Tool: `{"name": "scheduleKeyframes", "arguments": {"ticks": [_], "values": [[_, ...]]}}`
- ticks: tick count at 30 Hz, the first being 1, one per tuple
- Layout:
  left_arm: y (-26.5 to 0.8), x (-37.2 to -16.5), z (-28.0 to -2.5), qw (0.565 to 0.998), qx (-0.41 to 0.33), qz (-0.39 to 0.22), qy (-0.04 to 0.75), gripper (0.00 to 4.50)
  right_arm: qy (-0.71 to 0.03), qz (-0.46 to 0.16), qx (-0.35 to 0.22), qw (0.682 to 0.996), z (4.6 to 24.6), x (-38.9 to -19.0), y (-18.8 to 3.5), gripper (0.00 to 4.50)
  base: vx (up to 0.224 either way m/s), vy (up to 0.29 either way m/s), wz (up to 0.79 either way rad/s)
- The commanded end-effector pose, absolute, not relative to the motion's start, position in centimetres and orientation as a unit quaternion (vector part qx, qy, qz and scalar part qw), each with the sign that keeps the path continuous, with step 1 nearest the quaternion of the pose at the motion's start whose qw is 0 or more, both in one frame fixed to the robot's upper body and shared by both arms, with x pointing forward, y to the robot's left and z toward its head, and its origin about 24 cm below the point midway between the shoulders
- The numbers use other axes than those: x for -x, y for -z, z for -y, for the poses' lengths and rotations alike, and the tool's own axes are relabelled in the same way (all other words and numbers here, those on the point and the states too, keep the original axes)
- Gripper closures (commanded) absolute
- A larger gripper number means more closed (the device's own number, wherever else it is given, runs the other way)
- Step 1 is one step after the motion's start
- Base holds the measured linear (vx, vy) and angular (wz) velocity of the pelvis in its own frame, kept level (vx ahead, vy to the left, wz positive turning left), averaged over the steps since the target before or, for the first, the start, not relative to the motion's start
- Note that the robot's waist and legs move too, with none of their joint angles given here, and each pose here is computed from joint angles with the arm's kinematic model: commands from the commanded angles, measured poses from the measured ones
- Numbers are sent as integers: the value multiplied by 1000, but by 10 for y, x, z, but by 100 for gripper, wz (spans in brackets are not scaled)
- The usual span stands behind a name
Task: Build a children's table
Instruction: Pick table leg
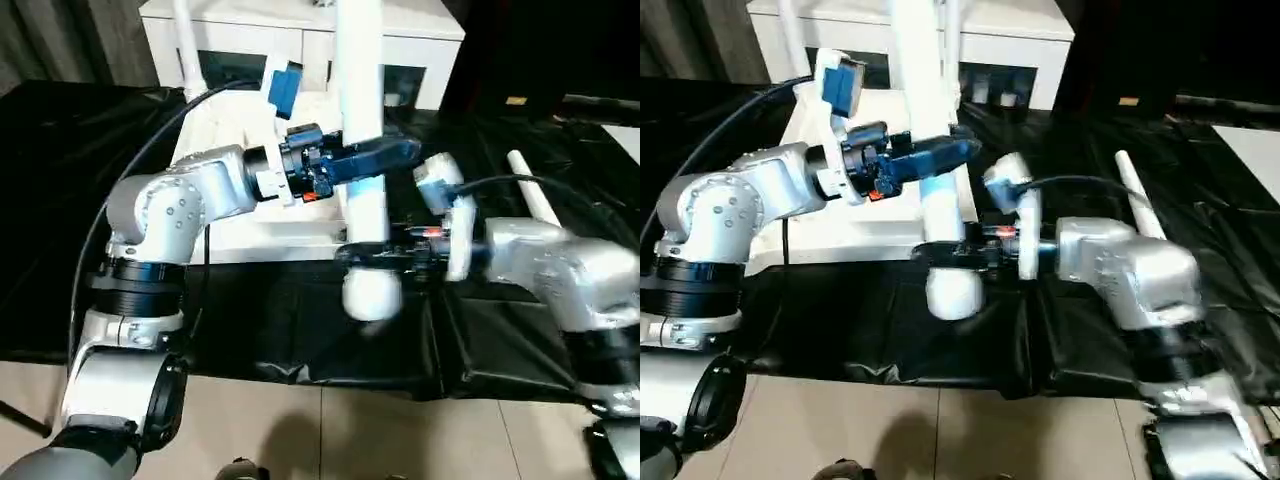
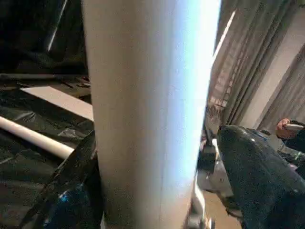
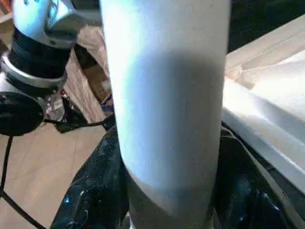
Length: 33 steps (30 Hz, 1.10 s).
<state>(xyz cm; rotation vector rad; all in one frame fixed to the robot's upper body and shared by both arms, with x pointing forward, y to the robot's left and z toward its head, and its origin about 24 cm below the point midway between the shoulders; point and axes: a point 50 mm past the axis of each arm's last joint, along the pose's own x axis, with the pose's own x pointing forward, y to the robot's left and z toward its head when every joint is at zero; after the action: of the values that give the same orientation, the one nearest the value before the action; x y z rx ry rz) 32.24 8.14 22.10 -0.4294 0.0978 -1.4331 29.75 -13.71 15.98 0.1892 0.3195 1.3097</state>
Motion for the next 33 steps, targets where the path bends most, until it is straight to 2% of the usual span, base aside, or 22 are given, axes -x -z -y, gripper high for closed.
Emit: {"name": "scheduleKeyframes", "arguments": {"ticks": [1, 4, 5, 6, 7, 9, 12, 14, 16, 17, 20, 22, 25, 26, 29, 31, 33], "values": [[-219, -314, -77, 707, 196, -48, 678, 48, -550, -127, -97, 820, 162, -302, -169, 260, 0, 0, 0], [-211, -316, -76, 725, 180, -48, 663, 22, -545, -122, -111, 822, 167, -295, -169, 262, 0, 0, 0], [-208, -325, -74, 753, 177, -45, 632, 19, -551, -122, -112, 818, 162, -292, -168, 263, 0, 0, 0], [-207, -326, -74, 757, 178, -45, 627, 19, -551, -122, -112, 818, 161, -292, -168, 263, 0, 0, 0], [-204, -333, -76, 779, 173, -38, 602, 19, -555, -119, -113, 816, 159, -290, -169, 263, 0, 0, 0], [-203, -335, -78, 789, 167, -31, 591, 19, -556, -117, -114, 815, 158, -289, -169, 264, 0, 0, 0], [-196, -340, -92, 825, 177, -16, 536, 19, -529, -108, -118, 833, 160, -289, -167, 264, 0, 0, 0], [-186, -345, -110, 878, 170, -3, 447, 19, -460, -98, -97, 877, 166, -297, -161, 264, 0, 0, 0], [-159, -343, -146, 954, 97, 15, 283, 19, -338, -78, -30, 937, 178, -303, -146, 264, 0, 0, 0], [-159, -343, -146, 954, 97, 15, 283, 19, -338, -78, -30, 937, 178, -303, -146, 264, 0, 0, 0], [-137, -323, -171, 985, 45, 21, 167, 19, -284, -88, 7, 955, 181, -293, -131, 264, 0, 0, 0], [-123, -307, -183, 995, -3, 25, 98, 19, -264, -79, 11, 961, 178, -285, -126, 264, 0, 0, 0], [-110, -294, -185, 999, -12, 22, 39, 19, -231, -64, 0, 971, 169, -282, -120, 264, 0, 0, 0], [-107, -293, -184, 999, 2, 16, 27, 19, -217, -56, 7, 975, 168, -282, -119, 264, 0, 0, 0], [-105, -295, -175, 999, -19, 26, 9, 19, -182, -35, 24, 982, 160, -284, -111, 264, 0, 0, 0], [-105, -297, -172, 999, -24, 29, 10, 19, -181, -31, 15, 983, 157, -284, -109, 264, 0, 0, 0], [-109, -304, -162, 999, -16, 34, 12, 19, -231, -26, -38, 972, 148, -280, -109, 264, 0, 0, 0]]}}
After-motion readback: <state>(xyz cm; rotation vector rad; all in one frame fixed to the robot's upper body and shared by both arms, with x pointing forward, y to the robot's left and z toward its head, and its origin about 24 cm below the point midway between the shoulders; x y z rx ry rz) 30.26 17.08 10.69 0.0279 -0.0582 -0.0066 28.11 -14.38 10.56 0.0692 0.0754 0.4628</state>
